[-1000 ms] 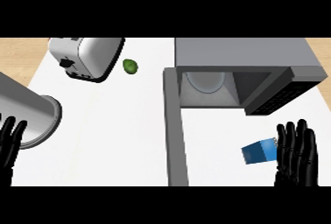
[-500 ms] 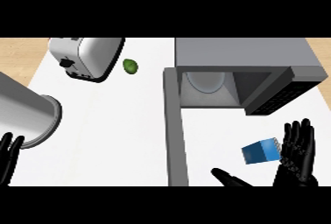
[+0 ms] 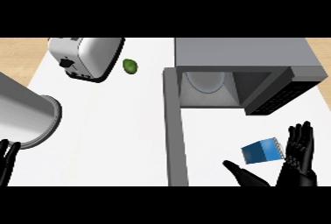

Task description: Pick up the milk, place it into the microwave and close the microwave

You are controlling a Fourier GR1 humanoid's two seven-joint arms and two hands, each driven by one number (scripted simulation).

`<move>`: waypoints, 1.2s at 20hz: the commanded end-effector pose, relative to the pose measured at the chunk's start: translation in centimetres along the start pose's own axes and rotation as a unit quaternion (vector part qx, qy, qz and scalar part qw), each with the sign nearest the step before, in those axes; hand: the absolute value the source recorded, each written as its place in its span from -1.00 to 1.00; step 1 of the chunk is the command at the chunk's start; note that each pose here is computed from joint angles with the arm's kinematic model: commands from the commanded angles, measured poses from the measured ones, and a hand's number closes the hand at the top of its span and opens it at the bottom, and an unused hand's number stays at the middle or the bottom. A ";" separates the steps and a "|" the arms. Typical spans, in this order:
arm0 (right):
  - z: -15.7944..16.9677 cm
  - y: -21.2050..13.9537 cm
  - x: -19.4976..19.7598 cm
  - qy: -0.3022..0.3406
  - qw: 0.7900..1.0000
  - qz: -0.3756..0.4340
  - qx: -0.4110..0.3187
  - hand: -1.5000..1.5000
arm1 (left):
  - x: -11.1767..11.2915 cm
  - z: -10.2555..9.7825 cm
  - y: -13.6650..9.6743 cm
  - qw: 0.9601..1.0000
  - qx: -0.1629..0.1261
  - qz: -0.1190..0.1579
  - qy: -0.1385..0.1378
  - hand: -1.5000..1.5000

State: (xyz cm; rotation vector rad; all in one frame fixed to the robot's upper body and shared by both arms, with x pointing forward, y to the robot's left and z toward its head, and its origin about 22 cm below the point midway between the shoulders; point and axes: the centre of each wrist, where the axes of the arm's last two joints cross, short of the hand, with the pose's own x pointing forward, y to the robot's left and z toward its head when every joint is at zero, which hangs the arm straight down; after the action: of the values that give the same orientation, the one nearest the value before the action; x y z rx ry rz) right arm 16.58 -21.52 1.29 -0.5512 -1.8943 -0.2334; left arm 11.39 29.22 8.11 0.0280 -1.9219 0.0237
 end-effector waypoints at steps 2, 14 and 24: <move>-0.6 -0.6 -4.0 0.008 0.999 0.035 -0.027 -1.00 | -0.5 1.9 0.0 1.000 -0.007 0.001 0.002 -1.00; 2.2 -5.1 -8.1 0.047 0.998 0.037 0.015 -1.00 | 1.4 1.2 -0.8 1.000 0.004 0.000 -0.003 -1.00; 2.7 -7.6 -12.9 0.074 0.996 0.056 0.011 -1.00 | -0.8 1.7 -0.9 1.000 0.001 0.001 -0.002 -1.00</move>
State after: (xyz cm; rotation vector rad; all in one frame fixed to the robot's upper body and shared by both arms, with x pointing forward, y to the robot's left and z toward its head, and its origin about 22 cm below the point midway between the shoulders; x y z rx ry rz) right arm 15.90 -29.66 -8.61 -0.5945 -1.7371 -0.1778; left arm 9.89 28.54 7.55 0.0203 -1.9211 0.0303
